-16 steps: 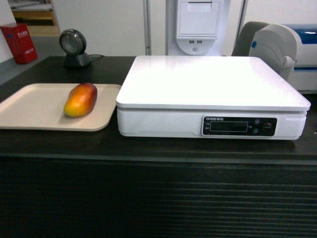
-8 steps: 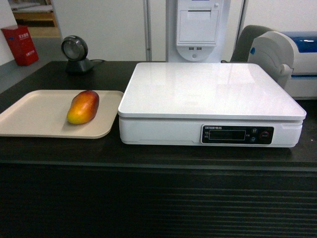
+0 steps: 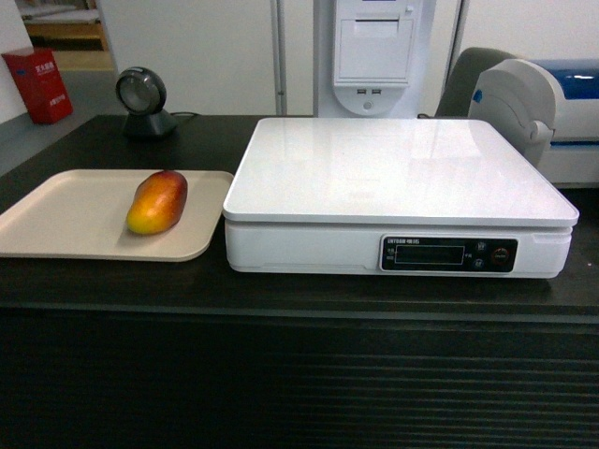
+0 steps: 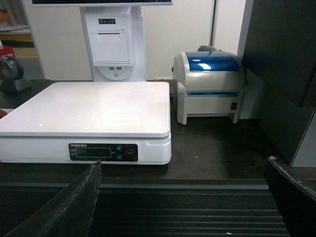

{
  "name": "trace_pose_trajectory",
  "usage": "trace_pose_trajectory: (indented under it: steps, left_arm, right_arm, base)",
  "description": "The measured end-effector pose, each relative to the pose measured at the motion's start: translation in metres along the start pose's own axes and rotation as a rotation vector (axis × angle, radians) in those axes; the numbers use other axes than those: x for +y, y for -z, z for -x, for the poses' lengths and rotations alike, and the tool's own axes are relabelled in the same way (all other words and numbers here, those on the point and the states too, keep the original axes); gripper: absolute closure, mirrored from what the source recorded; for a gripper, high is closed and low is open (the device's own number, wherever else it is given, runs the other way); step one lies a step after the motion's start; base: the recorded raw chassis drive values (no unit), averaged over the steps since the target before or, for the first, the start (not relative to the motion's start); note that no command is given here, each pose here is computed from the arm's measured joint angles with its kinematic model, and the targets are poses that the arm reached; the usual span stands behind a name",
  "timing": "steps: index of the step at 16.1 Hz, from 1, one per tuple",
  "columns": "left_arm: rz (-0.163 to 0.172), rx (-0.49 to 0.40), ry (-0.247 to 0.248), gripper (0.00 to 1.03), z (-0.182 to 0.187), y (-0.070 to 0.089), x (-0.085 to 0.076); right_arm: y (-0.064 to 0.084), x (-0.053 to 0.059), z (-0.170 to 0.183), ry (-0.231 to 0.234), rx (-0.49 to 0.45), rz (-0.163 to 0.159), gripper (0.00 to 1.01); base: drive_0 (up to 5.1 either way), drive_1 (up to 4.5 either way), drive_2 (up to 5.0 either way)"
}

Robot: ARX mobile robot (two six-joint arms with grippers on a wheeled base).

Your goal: Place dark red mango on scale at checkout

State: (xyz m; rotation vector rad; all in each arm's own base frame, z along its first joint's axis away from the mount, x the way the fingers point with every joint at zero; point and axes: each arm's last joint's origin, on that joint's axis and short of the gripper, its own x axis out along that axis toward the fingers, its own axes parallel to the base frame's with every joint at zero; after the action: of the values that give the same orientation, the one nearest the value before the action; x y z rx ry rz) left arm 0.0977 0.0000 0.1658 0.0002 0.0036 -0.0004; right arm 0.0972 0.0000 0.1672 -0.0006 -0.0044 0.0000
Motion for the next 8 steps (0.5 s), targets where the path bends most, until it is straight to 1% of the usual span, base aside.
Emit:
trace_pose_trajectory:
  steps: [1, 2, 3, 4, 5, 6, 8]
  left_arm:
    - [0.000, 0.000, 0.000, 0.05, 0.000, 0.000, 0.000]
    - [0.003, 0.009, -0.025, 0.05, 0.000, 0.001, 0.000]
    - [0.002, 0.027, -0.130, 0.05, -0.004, 0.001, -0.006]
    - [-0.008, 0.034, -0.163, 0.05, -0.009, -0.001, -0.012]
    - [-0.009, 0.027, -0.207, 0.05, -0.016, -0.003, -0.011]
    - [-0.007, 0.021, -0.217, 0.05, -0.020, -0.004, -0.009]
    - [-0.001, 0.003, -0.211, 0.05, -0.027, -0.010, -0.007]
  right_arm:
    - [0.000, 0.000, 0.000, 0.000, 0.000, 0.000, 0.03]
    - [0.000, 0.000, 0.000, 0.000, 0.000, 0.000, 0.03]
    - [0.000, 0.000, 0.000, 0.001, 0.000, 0.000, 0.03]
    - [0.000, 0.000, 0.000, 0.000, 0.000, 0.000, 0.03]
    - [0.000, 0.000, 0.000, 0.000, 0.000, 0.000, 0.03]
    - [0.000, 0.000, 0.000, 0.000, 0.000, 0.000, 0.03]
    - [0.000, 0.000, 0.000, 0.000, 0.000, 0.000, 0.03]
  base:
    - [0.0, 0.00, 0.0]
    - [0.0, 0.00, 0.0]
    - [0.0, 0.00, 0.0]
    - [0.0, 0.00, 0.0]
    - [0.0, 0.00, 0.0]
    - [0.0, 0.00, 0.0]
    - [0.0, 0.00, 0.0]
